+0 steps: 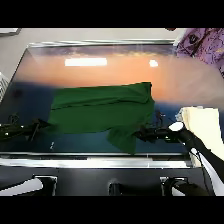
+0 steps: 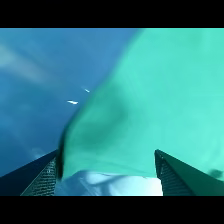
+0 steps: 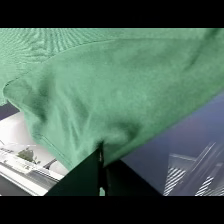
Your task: Fold the clothes and pants, and hang the long-sleeved shirts on hangers.
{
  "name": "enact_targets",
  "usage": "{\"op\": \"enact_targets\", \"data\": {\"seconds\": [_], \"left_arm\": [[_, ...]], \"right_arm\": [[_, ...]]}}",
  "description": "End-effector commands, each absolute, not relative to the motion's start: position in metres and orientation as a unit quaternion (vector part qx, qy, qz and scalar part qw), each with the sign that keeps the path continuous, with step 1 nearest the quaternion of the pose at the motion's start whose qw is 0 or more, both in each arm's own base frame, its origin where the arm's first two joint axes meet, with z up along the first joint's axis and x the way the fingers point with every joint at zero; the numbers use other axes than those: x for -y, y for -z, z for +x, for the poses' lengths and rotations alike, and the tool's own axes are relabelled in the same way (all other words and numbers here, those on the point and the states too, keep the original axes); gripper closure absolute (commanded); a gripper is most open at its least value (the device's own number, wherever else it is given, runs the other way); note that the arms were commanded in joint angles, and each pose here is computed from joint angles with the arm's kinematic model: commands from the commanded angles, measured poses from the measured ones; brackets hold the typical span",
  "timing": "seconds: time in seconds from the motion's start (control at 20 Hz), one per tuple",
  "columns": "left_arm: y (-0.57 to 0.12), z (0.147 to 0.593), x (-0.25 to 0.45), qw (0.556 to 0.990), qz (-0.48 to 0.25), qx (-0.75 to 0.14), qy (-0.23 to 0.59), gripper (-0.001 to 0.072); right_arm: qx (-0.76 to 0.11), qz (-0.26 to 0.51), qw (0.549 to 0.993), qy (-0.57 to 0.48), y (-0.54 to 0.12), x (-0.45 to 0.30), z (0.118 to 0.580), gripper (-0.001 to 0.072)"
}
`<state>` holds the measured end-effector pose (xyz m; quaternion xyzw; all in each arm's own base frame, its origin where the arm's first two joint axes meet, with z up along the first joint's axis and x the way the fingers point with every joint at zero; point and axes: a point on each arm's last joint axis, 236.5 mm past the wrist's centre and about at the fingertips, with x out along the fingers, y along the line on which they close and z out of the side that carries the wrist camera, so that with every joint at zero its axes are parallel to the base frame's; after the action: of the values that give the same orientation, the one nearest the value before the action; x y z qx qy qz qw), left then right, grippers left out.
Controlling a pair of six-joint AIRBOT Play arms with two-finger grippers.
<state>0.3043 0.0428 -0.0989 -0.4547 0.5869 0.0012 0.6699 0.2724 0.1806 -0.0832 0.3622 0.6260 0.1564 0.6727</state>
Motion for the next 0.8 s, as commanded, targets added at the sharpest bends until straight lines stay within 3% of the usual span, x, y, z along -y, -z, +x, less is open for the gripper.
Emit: {"op": "enact_targets", "data": {"seconds": [0.0,0.05,0.15,0.2,0.45,0.75], "left_arm": [[0.115,0.312,-0.039,0.674,-0.451,-0.585,-0.002,0.0072],[0.116,0.314,-0.038,0.676,-0.449,-0.584,-0.003,0.018],[0.114,0.315,-0.031,0.672,-0.452,-0.586,0.007,0.0473],[0.109,0.315,-0.027,0.668,-0.456,-0.588,0.016,0.0697],[0.066,0.319,-0.018,0.671,-0.471,-0.571,0.037,0.0693],[0.007,0.274,-0.033,0.699,-0.422,-0.575,-0.058,0.0693]], "right_arm": [[-0.625,0.368,0.67,-0.16,0.08,-0.183,0.272,0.0675],[-0.624,0.369,0.67,-0.16,0.079,-0.184,0.272,0.0675],[-0.618,0.368,0.675,-0.164,0.074,-0.183,0.274,0.0675],[-0.612,0.367,0.681,-0.165,0.07,-0.183,0.276,0.0675],[-0.599,0.355,0.708,-0.121,0.052,-0.163,0.274,0.0676],[-0.626,0.315,0.71,-0.071,0.011,-0.134,0.213,0.0676]]}}
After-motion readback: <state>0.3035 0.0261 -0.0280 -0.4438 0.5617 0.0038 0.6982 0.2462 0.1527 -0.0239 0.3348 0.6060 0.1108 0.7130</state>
